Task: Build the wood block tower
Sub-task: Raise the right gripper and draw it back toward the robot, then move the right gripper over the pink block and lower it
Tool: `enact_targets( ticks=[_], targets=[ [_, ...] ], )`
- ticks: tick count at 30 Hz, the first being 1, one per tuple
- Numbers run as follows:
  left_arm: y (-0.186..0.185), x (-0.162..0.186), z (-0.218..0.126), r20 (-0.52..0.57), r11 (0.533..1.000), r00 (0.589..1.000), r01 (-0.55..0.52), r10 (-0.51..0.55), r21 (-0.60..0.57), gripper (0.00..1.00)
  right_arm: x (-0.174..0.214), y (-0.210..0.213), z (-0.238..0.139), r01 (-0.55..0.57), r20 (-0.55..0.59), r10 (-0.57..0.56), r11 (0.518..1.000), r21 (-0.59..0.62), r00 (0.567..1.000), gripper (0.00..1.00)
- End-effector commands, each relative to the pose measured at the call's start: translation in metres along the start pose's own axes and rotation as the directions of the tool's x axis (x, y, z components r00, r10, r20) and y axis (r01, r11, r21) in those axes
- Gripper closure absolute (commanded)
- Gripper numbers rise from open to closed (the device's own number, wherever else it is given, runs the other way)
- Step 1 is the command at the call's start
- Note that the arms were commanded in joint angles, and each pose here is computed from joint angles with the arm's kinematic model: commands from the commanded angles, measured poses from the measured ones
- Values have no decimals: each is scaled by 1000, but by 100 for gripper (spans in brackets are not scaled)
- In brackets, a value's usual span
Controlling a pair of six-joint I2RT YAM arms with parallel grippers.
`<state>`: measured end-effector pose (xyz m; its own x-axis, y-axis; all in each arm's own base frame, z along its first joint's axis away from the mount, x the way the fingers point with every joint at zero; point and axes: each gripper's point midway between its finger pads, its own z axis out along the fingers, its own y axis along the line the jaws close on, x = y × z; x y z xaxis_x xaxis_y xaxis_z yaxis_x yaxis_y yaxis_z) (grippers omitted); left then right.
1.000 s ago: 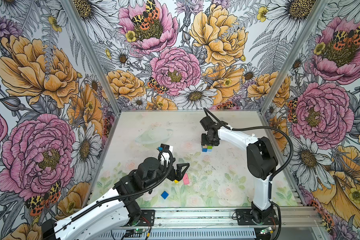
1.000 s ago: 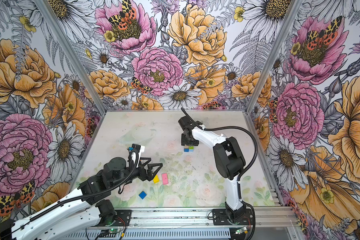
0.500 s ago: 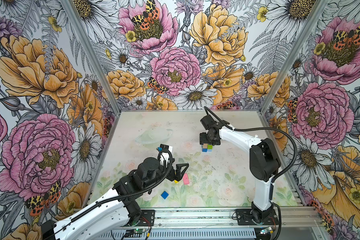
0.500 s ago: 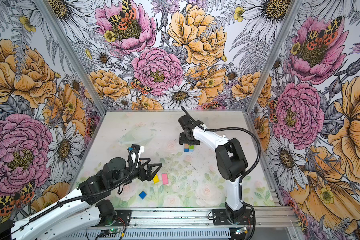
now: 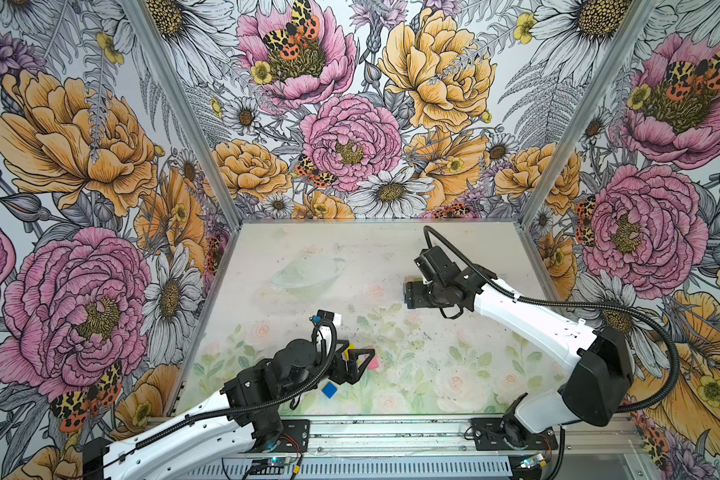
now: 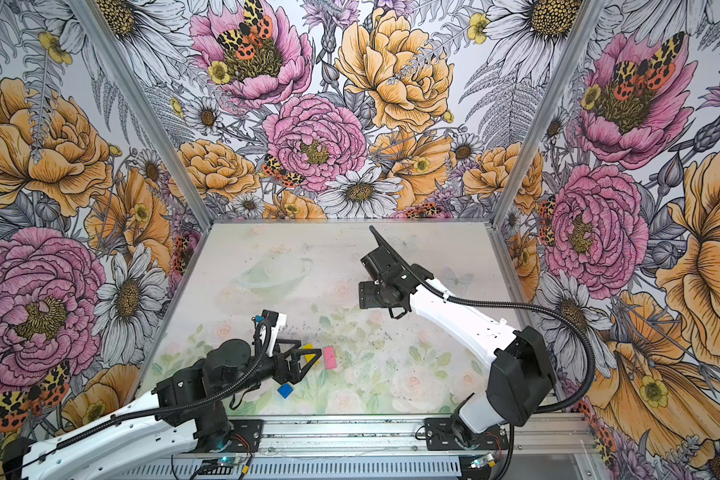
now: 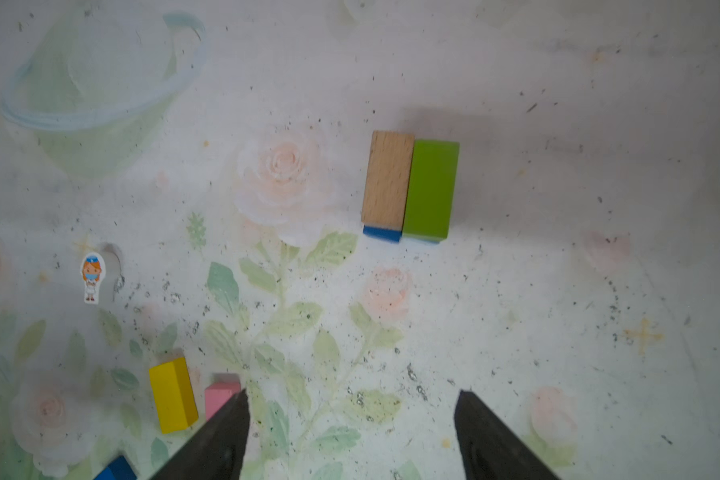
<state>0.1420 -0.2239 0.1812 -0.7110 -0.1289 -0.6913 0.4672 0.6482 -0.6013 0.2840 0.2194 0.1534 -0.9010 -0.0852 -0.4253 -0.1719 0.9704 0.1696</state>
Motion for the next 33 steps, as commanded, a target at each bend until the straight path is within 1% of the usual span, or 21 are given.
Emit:
enact_targets(
  ticks=[1,3,5,8,13,18,22,25,27,33],
  targets=[
    [23,16,-1,15,993,997,74,-73,-96,4,19,9,-6,1,18,-1,1000,-22,1000,20],
    [35,27,-1,10,986,996,91,-90,-138,4,32,8,-7,-1,18,2,1000,-16,1000,20],
    [46,35,-2,5,977,994,107,-108,-182,4,47,15,-9,11,14,-10,999,-35,1000,20],
    [58,43,-2,-2,966,991,129,-132,-224,5,61,21,-11,16,23,-15,999,-42,1000,20],
    [63,44,-3,11,961,990,137,-138,-240,4,77,38,-8,36,23,-35,998,-54,999,24],
    [65,41,-4,11,955,991,131,-133,-267,4,85,57,11,47,0,-47,996,-70,999,29],
    [60,24,-12,33,953,992,123,-118,-276,4,90,73,33,73,-45,-77,993,-90,996,32],
    [57,5,-20,62,949,993,111,-98,-295,3,91,85,47,100,-71,-108,990,-104,992,34],
    [58,-8,-26,79,943,994,101,-80,-316,3,90,88,57,121,-81,-128,988,-92,988,35],
    [65,-42,-40,114,927,991,108,-71,-360,2,94,101,73,126,-106,-140,984,-123,985,36]
  ],
)
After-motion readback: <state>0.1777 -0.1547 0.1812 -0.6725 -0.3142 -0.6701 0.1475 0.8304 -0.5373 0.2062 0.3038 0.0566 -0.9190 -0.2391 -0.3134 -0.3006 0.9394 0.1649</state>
